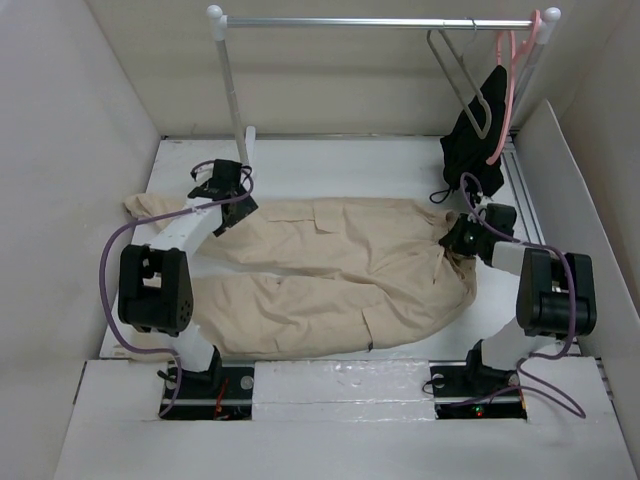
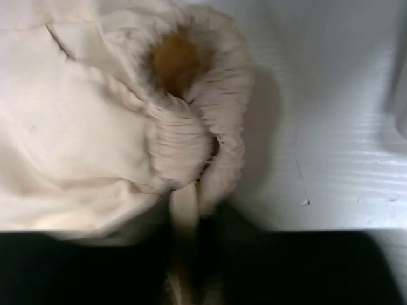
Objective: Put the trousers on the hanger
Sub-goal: Flatten out the trousers at the center of the board.
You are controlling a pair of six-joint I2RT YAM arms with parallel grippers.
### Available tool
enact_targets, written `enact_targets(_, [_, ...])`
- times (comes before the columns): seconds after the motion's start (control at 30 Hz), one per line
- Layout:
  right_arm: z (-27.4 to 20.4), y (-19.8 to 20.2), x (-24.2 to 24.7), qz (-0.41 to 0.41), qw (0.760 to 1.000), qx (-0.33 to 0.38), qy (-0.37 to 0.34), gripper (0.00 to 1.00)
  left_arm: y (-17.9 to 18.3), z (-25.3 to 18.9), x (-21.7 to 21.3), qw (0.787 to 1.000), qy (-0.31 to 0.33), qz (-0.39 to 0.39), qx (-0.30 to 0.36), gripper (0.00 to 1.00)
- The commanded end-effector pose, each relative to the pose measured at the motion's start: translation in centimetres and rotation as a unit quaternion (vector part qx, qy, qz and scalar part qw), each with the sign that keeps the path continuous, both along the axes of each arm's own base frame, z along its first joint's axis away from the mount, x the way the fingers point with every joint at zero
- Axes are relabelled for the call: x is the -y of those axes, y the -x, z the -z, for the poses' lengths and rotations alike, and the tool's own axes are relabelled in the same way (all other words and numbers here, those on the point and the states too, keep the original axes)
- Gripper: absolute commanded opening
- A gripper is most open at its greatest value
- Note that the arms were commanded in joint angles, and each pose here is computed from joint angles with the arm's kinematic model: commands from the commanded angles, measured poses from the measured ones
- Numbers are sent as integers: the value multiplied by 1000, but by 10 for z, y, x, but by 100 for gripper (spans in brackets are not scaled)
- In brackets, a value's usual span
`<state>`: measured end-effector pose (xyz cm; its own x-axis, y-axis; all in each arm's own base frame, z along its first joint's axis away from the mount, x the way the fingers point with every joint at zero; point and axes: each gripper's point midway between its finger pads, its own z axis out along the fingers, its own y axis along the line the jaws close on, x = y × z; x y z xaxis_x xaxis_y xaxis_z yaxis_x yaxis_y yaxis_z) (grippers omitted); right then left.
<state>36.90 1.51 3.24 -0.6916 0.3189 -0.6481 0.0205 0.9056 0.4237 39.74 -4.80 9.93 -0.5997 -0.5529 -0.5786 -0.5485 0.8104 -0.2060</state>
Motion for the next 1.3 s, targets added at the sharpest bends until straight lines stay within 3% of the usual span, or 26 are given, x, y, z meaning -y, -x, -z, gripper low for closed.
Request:
enact_targets(0.0, [-3,-4,-5,3,1000,8,-11,6,5,-19,-9,999,-12,-12,27,71])
enact_targets(0.07, [-12,-3,12,28,1000,11,-2,0,6,-25,-18,999,-14,-19,39,71])
enact_targets(0.17, [-44,3,49,81,996,29,28,0,3,-32,-29,998,-21,-25,46,73])
enact_targets(0.37, [-79,32,129,199,975,-10,102,0,-12,-54,-49,996,-61,-46,49,77])
enact_targets(0.47, [-85,33,147,224,969,-16,108,6,-19,-60,-70,994,-68,-71,54,77])
enact_targets(0.57, [-95,25,149,219,970,-4,103,41,-18,-51,-101,993,-39,-105,44,77])
enact_targets(0.6, [-96,25,148,215,971,-4,102,72,-17,-49,-109,992,-33,-114,44,77])
enact_targets(0.63, [-96,25,147,211,972,-4,101,84,-13,-45,-132,989,-28,-141,40,76])
enact_targets(0.7, [-100,29,139,193,976,-9,101,93,-15,-33,-142,987,14,-156,35,76])
enact_targets(0.83, [-115,38,99,154,983,22,100,87,-15,-2,-157,977,82,-198,11,70])
enact_targets(0.87, [-118,40,90,146,984,29,100,83,-15,1,-161,973,95,-209,13,59])
enact_targets(0.9, [-113,47,80,136,985,26,99,69,-16,3,-156,972,112,-206,16,50])
enact_targets(0.97, [-120,53,56,105,989,46,97,53,-15,6,-156,966,130,-220,30,25])
enact_targets(1.0, [-114,59,47,87,991,41,92,39,-15,8,-157,965,137,-222,34,23])
enact_targets(1.03, [-114,64,31,52,993,50,91,30,-18,16,-152,965,151,-213,34,23])
enact_targets(1.07, [-114,64,31,52,993,50,91,29,-19,16,-150,965,155,-211,34,23])
enact_targets(1.27, [-108,77,6,-21,994,58,90,30,-29,39,-142,964,184,-195,5,38])
